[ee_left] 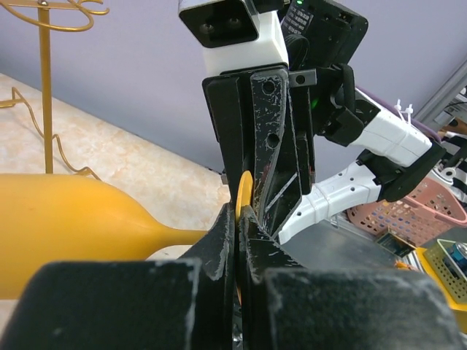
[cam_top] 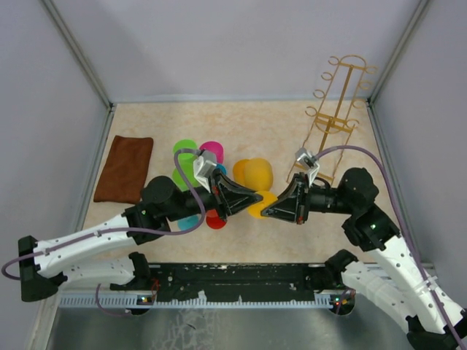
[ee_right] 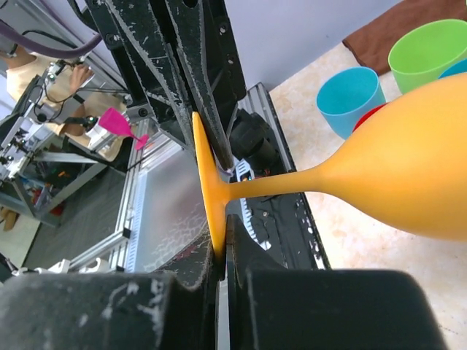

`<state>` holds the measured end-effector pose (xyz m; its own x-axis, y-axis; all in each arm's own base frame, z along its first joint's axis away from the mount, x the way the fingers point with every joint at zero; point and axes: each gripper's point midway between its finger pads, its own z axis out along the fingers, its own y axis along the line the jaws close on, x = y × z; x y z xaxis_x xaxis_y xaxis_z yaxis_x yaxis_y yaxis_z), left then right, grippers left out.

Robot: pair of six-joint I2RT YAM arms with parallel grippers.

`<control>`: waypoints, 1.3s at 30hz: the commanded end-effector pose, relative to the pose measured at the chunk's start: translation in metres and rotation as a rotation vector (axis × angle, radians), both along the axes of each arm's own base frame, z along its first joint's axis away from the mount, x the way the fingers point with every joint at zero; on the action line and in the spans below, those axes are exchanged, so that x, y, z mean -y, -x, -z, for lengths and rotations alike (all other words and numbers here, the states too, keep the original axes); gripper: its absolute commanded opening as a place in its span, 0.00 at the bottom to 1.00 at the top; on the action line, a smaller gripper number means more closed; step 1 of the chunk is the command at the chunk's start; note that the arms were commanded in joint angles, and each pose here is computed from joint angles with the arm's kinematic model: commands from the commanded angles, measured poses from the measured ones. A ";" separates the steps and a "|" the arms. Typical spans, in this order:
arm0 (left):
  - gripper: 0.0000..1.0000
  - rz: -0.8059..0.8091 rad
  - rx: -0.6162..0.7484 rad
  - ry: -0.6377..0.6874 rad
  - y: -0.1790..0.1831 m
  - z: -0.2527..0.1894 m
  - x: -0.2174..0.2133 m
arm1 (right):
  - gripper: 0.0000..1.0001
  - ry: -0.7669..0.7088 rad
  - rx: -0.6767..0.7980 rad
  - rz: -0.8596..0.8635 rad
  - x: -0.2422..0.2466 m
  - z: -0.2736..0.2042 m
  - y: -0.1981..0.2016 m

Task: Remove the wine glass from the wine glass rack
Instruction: Place the wine glass at the center of the board.

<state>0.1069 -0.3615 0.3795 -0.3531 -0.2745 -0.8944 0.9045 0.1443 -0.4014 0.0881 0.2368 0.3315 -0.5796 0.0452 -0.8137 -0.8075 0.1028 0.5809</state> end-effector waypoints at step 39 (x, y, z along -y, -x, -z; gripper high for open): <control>0.99 -0.272 -0.229 -0.125 -0.064 0.010 -0.081 | 0.00 -0.341 0.744 -0.267 0.010 0.053 0.064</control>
<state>0.1777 -0.2845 0.3635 -0.3873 -0.2559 -0.8857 0.7029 0.5398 -0.4633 0.0310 0.2298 0.2556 0.0229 0.2160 -0.9761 -0.9707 -0.2288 -0.0734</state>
